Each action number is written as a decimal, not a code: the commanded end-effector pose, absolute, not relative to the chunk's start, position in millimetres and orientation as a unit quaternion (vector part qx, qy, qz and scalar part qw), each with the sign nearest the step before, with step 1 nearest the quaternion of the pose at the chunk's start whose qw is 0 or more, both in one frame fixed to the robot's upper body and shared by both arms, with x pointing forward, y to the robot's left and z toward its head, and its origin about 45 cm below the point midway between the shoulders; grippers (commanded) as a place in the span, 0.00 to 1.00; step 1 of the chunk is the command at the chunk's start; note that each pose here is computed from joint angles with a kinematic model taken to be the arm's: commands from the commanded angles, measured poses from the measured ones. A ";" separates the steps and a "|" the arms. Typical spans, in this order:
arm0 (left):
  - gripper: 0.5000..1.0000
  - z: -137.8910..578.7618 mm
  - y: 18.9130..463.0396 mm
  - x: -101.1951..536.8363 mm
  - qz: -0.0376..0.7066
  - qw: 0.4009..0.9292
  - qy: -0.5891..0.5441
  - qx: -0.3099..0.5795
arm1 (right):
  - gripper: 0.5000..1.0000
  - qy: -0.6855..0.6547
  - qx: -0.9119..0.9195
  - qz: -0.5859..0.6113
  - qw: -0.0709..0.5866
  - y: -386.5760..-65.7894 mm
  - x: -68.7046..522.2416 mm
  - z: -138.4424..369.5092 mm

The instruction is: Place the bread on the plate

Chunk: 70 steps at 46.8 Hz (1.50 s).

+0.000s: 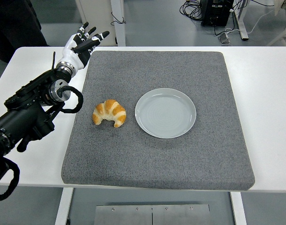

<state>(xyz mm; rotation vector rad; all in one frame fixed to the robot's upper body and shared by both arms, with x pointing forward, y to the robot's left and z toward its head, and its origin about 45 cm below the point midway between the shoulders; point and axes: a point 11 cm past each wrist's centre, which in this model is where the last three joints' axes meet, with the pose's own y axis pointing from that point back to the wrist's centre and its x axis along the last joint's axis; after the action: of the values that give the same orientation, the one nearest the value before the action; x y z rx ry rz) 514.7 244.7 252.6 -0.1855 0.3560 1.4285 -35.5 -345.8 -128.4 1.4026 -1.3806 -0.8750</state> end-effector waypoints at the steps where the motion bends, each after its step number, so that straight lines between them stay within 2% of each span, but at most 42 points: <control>1: 0.94 264.2 245.9 510.5 0.638 0.753 0.139 -0.077 | 1.00 -0.564 0.573 -0.358 0.474 -345.7 -35.5 -128.4; 11: 0.94 274.4 255.8 503.4 0.624 0.776 0.084 -0.029 | 1.00 -0.564 0.573 -0.358 0.474 -345.7 -35.5 -128.4; 32: 0.94 304.0 245.4 473.9 0.530 0.837 -0.107 0.081 | 1.00 -0.564 0.573 -0.358 0.474 -345.7 -35.5 -128.4; 51: 0.94 300.0 252.6 457.5 0.469 0.835 -0.228 0.173 | 1.00 -0.564 0.573 -0.358 0.474 -345.7 -35.5 -128.4; 62: 0.94 293.1 244.7 434.5 0.411 0.844 -0.271 0.215 | 1.00 -0.564 0.573 -0.358 0.474 -345.7 -35.5 -128.4; 70: 0.94 279.4 253.2 426.8 0.386 0.828 -0.296 0.280 | 1.00 -0.564 0.573 -0.358 0.474 -345.7 -35.5 -128.4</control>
<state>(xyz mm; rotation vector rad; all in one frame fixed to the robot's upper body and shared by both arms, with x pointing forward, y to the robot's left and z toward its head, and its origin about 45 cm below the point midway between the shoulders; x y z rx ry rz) 428.6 249.0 282.9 0.5486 -0.6071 0.8319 -35.5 -345.7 -128.4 1.4028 -1.3806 -0.8752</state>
